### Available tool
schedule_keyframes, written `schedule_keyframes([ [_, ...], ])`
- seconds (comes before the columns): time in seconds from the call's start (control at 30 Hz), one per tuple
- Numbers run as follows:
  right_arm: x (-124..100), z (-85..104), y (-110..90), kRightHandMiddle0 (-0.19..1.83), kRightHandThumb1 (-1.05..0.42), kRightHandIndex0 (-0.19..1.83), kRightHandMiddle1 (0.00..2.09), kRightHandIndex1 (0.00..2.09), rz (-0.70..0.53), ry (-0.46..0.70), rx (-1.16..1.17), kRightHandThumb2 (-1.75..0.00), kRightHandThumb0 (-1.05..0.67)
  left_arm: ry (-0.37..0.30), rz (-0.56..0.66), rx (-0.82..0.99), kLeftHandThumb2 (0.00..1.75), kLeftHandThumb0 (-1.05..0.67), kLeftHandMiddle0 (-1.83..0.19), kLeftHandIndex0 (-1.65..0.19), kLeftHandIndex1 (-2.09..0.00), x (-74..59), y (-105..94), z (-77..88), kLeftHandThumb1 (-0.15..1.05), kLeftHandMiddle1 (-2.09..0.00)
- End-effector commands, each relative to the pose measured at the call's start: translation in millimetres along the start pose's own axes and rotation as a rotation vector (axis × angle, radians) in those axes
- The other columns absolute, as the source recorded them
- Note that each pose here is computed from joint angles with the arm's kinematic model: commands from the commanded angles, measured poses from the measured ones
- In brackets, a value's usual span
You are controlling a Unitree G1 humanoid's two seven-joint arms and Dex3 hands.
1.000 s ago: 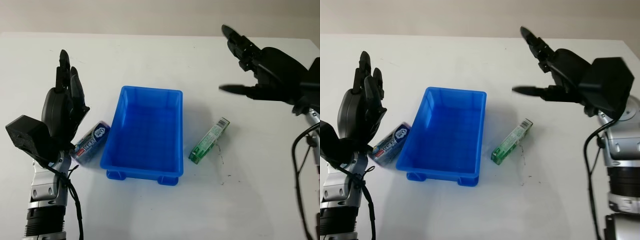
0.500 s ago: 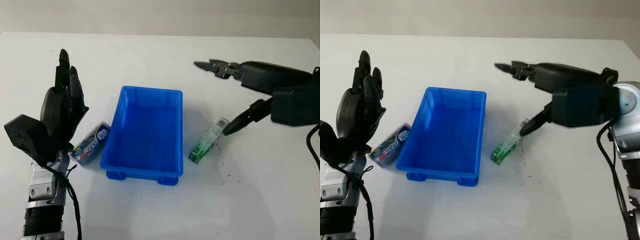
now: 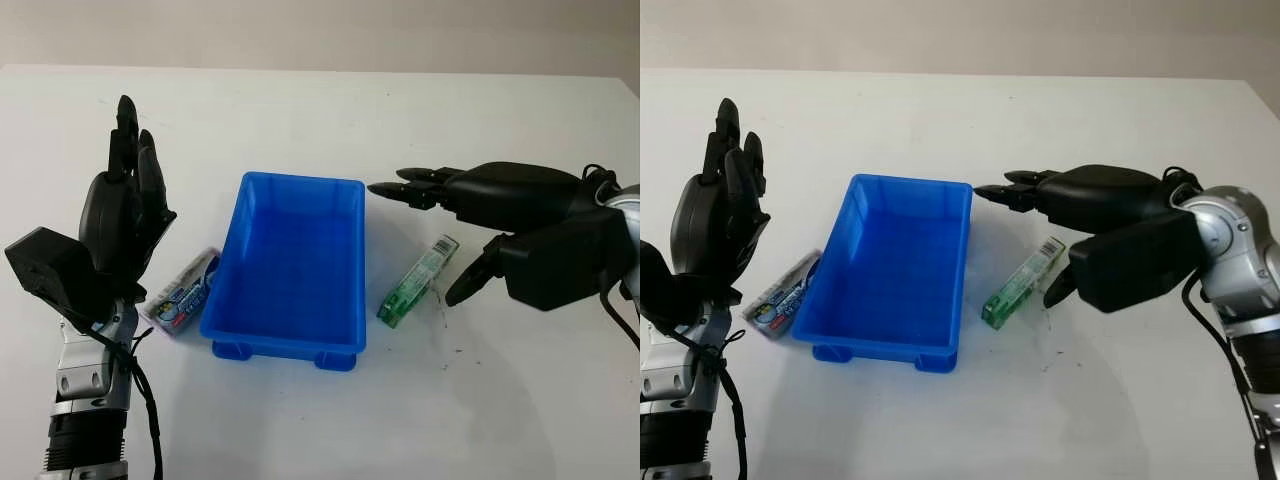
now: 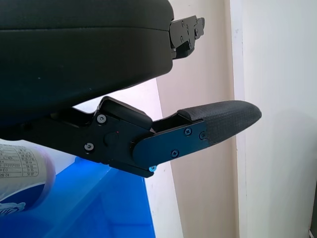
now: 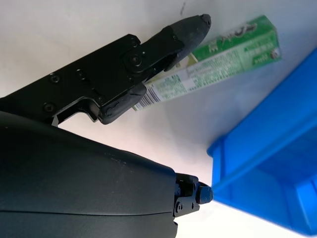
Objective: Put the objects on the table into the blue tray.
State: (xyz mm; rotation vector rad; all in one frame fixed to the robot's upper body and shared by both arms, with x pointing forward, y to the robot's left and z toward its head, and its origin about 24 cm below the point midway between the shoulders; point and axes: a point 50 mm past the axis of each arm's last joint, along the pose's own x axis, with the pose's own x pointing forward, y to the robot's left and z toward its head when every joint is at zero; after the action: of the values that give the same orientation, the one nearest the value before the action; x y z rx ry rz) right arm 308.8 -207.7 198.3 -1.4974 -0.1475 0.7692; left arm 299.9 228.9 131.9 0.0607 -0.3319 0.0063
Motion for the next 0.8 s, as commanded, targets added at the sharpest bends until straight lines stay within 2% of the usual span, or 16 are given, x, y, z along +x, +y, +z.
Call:
schedule_keyframes([
  [0.0,-1.1,-3.6,6.6,-0.01,-0.81,-0.04,0.05,0.06,0.024,0.021,-0.015,-0.07,-0.79,-0.017,0.002,0.010,0.75,-0.85,0.19,0.19,0.00,2.7,2.6,5.1,1.05,0.00],
  [0.2,1.0,-6.0,16.3,-0.01,-0.87,-0.03,0.06,0.06,0.065,0.031,-0.034,-0.07,-0.86,-0.015,-0.001,0.013,0.75,-0.86,0.19,0.19,0.00,2.4,3.0,4.5,1.05,0.00],
  [0.37,3.1,-2.9,22.5,0.06,-0.82,0.05,0.08,0.09,0.082,0.023,-0.015,-0.05,-0.75,-0.017,-0.002,0.011,0.75,-0.86,0.19,0.19,0.00,2.4,3.5,4.7,1.05,0.00],
  [0.53,5.0,-2.7,30.0,0.12,-0.83,0.10,0.08,0.10,0.104,0.040,0.003,-0.06,-0.73,-0.017,0.003,0.010,0.74,-0.86,0.19,0.19,0.00,2.1,4.7,4.5,1.05,0.00],
  [0.77,6.0,2.4,38.1,0.25,-0.79,0.23,0.11,0.13,0.044,-0.031,0.055,-0.05,-0.65,-0.016,-0.002,0.006,0.74,-0.85,0.19,0.19,0.00,2.1,4.8,3.7,1.05,0.00],
])
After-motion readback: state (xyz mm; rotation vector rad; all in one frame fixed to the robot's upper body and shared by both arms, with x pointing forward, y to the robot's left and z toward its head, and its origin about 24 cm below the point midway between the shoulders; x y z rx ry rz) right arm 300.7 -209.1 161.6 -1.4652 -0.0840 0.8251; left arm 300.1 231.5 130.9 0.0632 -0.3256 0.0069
